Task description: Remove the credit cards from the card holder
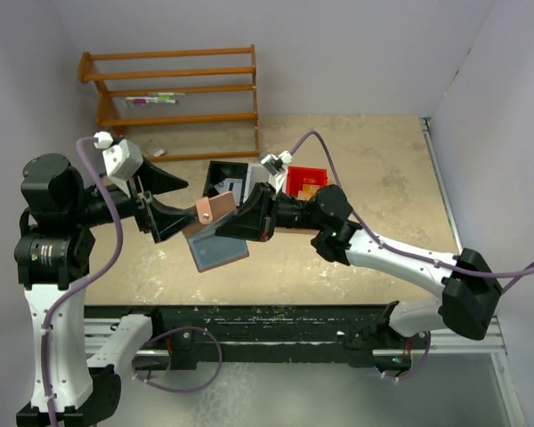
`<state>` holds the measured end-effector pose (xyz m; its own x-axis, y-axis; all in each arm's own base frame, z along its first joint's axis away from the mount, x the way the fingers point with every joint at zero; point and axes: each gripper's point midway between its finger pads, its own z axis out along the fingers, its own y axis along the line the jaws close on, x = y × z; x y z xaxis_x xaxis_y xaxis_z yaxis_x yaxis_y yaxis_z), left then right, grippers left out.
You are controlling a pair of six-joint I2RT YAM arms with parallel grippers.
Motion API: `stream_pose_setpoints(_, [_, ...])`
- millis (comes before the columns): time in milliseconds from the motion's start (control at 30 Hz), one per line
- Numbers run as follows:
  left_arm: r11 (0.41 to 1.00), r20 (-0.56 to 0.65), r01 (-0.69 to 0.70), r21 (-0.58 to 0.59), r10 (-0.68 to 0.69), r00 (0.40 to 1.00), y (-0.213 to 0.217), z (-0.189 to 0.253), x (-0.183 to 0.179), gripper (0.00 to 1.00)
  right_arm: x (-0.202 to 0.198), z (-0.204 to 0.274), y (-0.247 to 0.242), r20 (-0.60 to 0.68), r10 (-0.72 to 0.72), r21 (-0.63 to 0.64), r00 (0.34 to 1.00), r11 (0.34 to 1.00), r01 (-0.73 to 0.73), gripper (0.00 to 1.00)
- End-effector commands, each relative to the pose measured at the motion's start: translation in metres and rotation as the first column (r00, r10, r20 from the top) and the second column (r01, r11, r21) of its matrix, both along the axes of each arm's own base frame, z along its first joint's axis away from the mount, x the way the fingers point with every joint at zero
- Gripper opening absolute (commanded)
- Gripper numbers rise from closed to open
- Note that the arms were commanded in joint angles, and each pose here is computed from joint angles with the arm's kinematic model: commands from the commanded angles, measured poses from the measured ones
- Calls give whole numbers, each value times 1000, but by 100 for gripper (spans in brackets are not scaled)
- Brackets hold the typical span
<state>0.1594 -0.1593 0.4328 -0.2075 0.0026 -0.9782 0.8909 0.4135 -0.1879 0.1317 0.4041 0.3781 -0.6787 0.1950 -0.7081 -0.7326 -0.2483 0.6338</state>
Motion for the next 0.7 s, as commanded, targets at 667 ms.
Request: stream_pose_setpoints(667, [981, 114, 181, 73, -189, 975, -6, -16, -48, 88, 25, 5, 11, -8, -112, -228, 994, 968, 107, 0])
